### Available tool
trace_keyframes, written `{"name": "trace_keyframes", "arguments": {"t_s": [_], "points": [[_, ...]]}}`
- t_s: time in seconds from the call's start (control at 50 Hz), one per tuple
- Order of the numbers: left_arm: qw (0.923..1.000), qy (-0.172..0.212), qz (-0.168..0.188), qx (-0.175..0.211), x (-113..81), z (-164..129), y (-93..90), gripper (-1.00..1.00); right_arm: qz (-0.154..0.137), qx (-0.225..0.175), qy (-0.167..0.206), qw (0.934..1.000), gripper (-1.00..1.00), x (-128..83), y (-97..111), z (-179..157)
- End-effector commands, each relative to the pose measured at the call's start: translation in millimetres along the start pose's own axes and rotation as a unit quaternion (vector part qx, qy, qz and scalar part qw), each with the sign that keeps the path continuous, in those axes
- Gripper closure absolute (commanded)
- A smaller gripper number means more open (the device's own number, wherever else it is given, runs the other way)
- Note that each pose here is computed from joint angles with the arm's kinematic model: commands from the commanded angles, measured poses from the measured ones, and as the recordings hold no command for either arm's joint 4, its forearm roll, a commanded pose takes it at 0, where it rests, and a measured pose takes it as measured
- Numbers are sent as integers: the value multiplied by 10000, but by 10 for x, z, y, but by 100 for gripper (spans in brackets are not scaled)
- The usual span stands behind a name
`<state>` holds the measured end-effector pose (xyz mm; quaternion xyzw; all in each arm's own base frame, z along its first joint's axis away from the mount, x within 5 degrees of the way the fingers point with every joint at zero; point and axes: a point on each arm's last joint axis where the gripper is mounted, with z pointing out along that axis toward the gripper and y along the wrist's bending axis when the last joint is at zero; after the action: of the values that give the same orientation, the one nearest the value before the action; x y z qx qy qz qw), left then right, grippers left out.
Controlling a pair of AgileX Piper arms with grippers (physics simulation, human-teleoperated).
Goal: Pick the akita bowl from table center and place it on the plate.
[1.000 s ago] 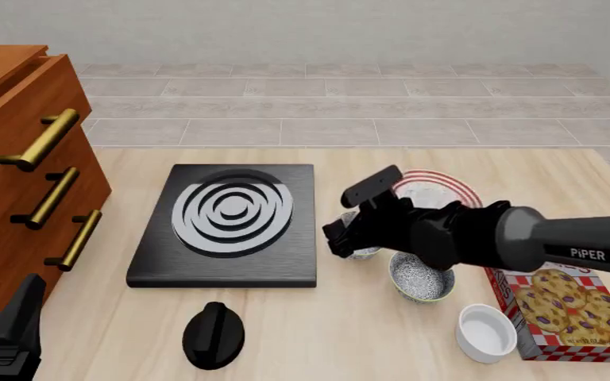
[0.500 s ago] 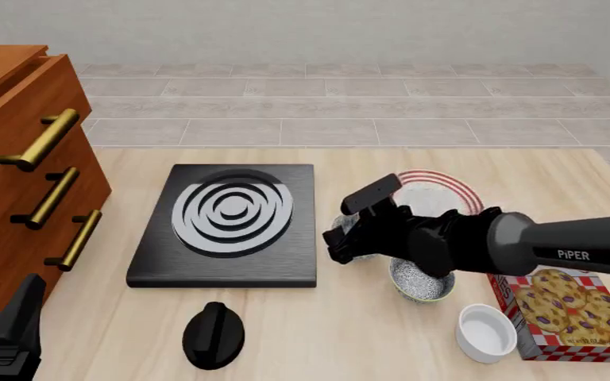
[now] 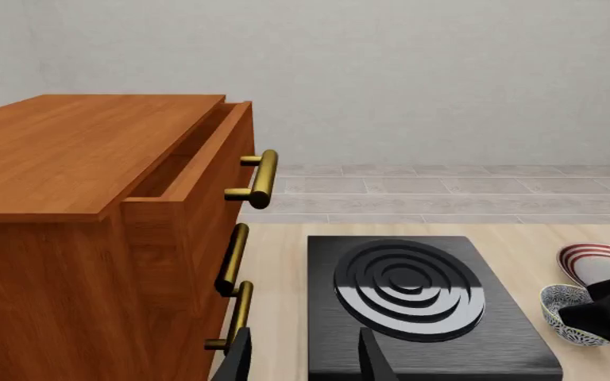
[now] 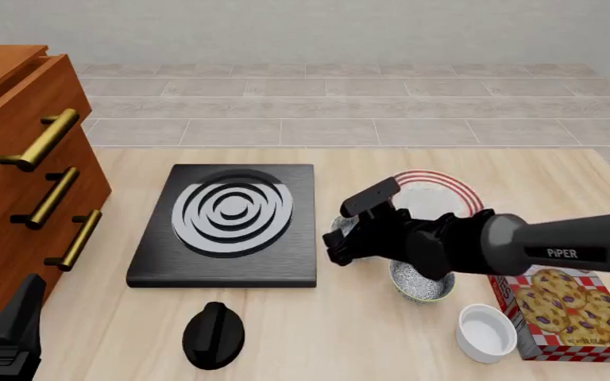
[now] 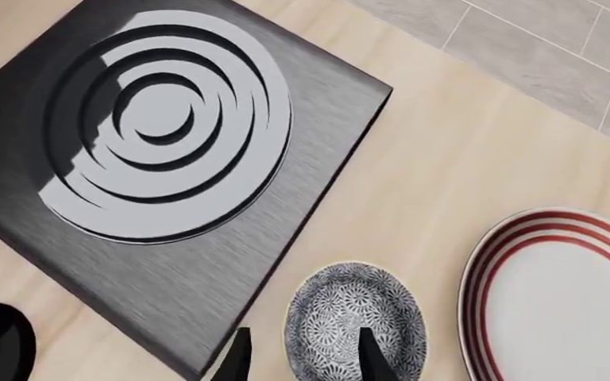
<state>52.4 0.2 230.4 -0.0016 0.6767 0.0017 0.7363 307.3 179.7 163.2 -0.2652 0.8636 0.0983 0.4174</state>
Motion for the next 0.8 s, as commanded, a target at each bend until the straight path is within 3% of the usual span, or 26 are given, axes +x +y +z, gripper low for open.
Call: {"name": "trace_keyframes", "arguments": {"t_s": [0.02, 0.56, 0.8], "points": [[10000, -1, 0, 0, 0, 0, 0, -100, 35, 58, 19, 10000, -100, 6, -55, 48], [10000, 0, 0, 1, 0, 0, 0, -100, 51, 7, 239, 9997, -100, 160, -10, 165], [10000, 0, 0, 0, 0, 0, 0, -100, 64, 76, 354, 9993, -100, 154, -87, 245]]}}
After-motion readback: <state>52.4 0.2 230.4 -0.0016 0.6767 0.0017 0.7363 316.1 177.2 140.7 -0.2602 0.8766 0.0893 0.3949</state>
